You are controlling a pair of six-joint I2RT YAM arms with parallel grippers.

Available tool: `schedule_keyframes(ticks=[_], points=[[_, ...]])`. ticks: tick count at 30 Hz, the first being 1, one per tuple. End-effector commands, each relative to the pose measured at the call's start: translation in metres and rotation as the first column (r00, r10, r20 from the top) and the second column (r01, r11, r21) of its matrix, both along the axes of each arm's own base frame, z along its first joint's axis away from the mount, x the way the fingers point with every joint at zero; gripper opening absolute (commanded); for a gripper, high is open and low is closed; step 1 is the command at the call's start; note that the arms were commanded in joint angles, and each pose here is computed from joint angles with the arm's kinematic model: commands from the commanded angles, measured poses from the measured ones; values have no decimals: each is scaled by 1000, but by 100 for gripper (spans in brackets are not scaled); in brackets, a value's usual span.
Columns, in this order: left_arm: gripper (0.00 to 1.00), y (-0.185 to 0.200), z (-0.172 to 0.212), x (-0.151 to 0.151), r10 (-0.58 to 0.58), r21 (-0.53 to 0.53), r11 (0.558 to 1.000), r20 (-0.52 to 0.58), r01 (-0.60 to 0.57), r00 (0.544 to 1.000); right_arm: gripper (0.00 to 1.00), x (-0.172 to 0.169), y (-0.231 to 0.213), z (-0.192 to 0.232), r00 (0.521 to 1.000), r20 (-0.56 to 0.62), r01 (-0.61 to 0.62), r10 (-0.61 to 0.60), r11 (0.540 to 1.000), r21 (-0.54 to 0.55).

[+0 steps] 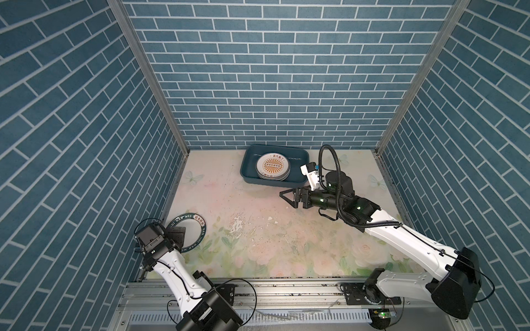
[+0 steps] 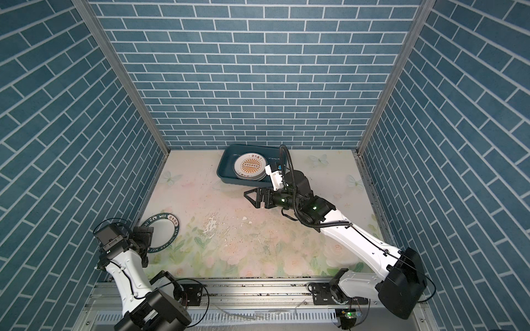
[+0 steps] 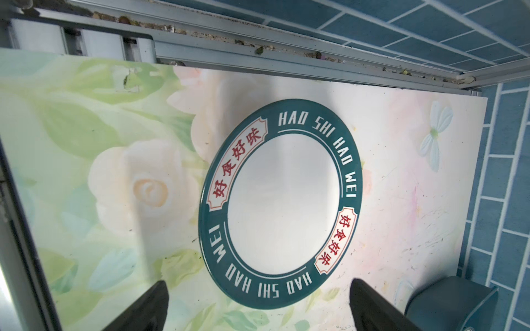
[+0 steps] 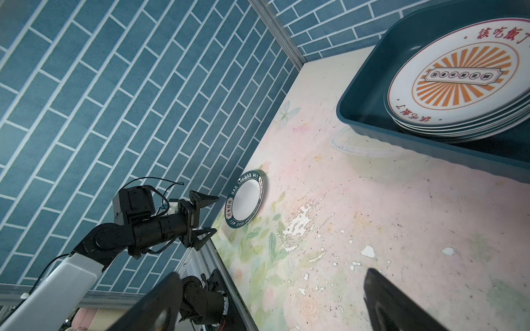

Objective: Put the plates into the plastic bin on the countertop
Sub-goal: 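Withdraw the left gripper from the bin toward the green-rimmed plate, then grip the edge of the green-rimmed plate with the left gripper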

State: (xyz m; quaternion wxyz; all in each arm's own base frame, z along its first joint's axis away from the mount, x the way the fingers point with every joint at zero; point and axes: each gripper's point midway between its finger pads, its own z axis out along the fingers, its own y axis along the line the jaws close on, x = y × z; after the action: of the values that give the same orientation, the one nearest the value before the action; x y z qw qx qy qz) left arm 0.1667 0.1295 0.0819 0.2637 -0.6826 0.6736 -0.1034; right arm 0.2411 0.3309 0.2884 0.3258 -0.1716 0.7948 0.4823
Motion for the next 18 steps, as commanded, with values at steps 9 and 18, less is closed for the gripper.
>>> schedule_keyframes(ticks=[9, 18], points=[[98, -12, -34, 2, 18, -98, 995, 42, -14, 999, 98, 6, -6, 15, 998, 31, 49, -48, 999, -4], [93, -18, -51, 5, 24, -149, 989, 71, -13, 997, 98, 11, -11, 17, 995, 46, 86, -84, 996, -35]])
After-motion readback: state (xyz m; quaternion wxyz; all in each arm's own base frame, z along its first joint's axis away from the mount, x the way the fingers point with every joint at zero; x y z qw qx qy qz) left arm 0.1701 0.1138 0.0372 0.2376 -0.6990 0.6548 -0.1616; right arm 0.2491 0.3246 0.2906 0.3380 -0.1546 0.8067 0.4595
